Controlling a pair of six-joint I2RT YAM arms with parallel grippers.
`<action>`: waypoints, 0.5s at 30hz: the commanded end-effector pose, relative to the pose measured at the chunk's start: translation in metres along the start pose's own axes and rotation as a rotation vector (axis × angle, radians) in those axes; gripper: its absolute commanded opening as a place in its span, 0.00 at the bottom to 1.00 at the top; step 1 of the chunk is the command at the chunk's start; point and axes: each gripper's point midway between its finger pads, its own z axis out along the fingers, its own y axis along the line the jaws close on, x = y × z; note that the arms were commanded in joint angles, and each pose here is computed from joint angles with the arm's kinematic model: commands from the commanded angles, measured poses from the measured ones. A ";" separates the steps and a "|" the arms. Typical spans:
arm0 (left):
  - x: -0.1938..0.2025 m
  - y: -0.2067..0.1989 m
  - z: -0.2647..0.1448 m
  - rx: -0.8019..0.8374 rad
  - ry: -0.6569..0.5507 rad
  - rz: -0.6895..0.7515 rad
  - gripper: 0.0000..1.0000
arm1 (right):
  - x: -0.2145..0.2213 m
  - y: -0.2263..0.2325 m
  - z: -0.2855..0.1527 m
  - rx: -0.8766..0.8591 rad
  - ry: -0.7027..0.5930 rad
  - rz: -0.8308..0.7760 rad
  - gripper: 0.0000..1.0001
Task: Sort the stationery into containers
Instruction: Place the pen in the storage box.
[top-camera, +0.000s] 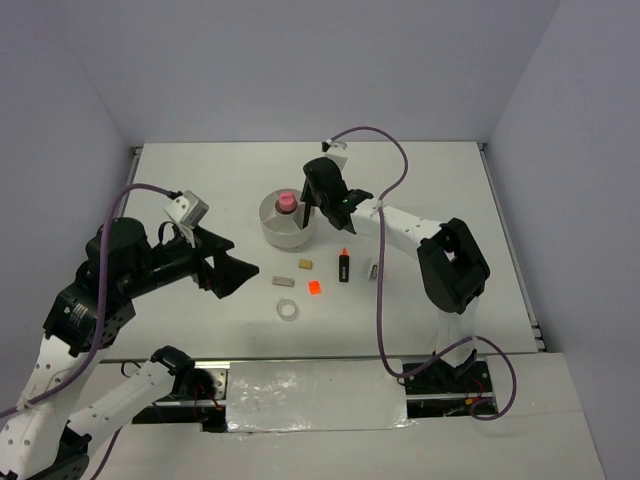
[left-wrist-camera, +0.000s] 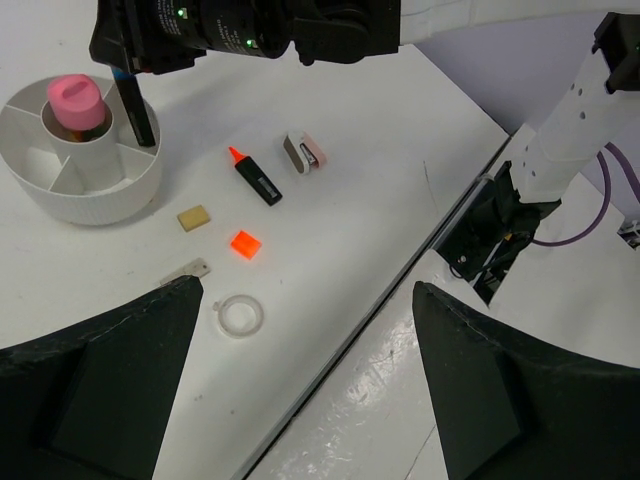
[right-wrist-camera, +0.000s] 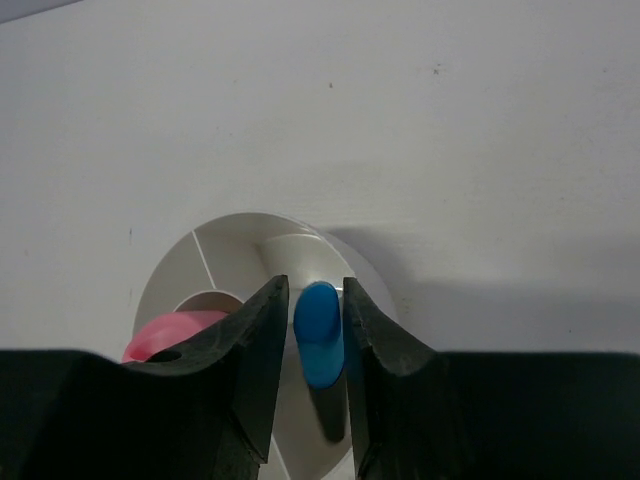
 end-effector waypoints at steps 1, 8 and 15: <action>-0.023 -0.015 -0.011 0.048 -0.082 0.040 0.99 | 0.001 0.005 -0.002 -0.012 -0.013 0.018 0.37; -0.019 -0.017 -0.014 0.055 -0.080 0.034 0.99 | 0.000 0.003 -0.008 -0.011 -0.008 0.040 0.43; -0.022 -0.005 -0.001 0.006 -0.069 -0.007 0.99 | -0.067 0.017 -0.058 -0.058 -0.128 0.065 0.76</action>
